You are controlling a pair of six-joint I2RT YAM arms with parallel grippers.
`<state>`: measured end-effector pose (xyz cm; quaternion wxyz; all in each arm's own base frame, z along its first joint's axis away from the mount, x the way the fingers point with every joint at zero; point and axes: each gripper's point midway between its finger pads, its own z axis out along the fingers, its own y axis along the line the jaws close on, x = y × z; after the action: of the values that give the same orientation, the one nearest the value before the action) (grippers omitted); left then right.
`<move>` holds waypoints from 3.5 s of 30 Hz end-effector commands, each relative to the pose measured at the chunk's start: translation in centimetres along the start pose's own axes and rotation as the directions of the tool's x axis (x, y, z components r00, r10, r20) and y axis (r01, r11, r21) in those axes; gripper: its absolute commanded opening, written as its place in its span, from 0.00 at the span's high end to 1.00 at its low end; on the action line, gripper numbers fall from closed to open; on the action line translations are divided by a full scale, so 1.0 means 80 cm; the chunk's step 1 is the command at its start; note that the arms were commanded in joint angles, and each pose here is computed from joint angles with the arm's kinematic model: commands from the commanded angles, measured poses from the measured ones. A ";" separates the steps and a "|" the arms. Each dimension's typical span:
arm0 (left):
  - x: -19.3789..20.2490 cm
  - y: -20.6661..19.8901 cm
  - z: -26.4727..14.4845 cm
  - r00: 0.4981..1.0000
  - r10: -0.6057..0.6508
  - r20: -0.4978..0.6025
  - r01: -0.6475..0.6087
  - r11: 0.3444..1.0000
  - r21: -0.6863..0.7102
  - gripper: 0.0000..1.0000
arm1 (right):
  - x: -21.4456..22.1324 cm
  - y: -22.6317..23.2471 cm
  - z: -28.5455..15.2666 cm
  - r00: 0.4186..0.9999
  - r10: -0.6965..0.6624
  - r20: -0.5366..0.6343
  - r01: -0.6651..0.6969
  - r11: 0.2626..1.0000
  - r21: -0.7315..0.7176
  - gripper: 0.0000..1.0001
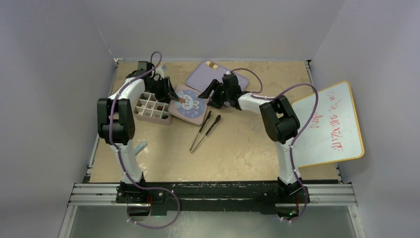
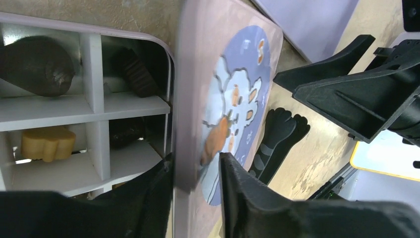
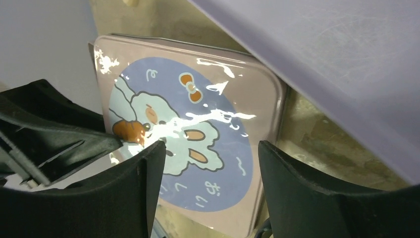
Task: Pack the chocolate
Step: Close the box lid on the packing box.
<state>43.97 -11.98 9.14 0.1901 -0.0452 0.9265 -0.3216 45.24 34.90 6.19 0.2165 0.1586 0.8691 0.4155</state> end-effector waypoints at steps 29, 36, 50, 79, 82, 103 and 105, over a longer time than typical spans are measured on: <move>-0.052 0.052 -0.120 0.984 0.033 0.177 -0.003 0.986 -0.167 0.96 | 0.025 0.058 0.012 0.994 -0.081 -0.076 0.066 0.982 -0.175 0.28; -0.050 0.101 -0.132 0.972 -0.010 0.236 0.093 0.935 -0.341 0.83 | 0.054 0.057 0.040 0.990 -0.105 -0.099 0.094 0.990 -0.108 0.34; -0.056 0.178 -0.150 0.954 -0.070 0.292 0.218 0.830 -0.513 0.34 | 0.077 0.065 0.072 0.985 -0.136 -0.107 0.128 0.988 -0.083 0.34; -0.096 0.126 -0.201 0.898 -0.051 0.437 0.228 0.903 -0.364 0.27 | 0.089 0.112 0.058 0.987 -0.106 -0.119 0.082 0.977 -0.195 0.58; -0.108 0.155 -0.230 0.848 -0.056 0.528 0.306 0.864 -0.400 0.26 | 0.090 0.114 0.060 0.986 -0.107 -0.124 0.081 0.977 -0.199 0.59; -0.067 0.234 -0.119 0.862 -0.390 0.325 0.442 0.891 -0.103 0.75 | 0.099 0.132 0.066 0.978 -0.158 -0.138 0.126 0.968 -0.216 0.60; -0.063 0.228 -0.114 0.864 -0.396 0.312 0.440 0.894 -0.085 0.76 | 0.100 0.135 0.067 0.978 -0.159 -0.137 0.127 0.969 -0.214 0.60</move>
<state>44.99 11.16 4.38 0.2314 -0.3318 0.8905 -0.2081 42.14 47.36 6.94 0.1803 0.0613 0.8563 0.4801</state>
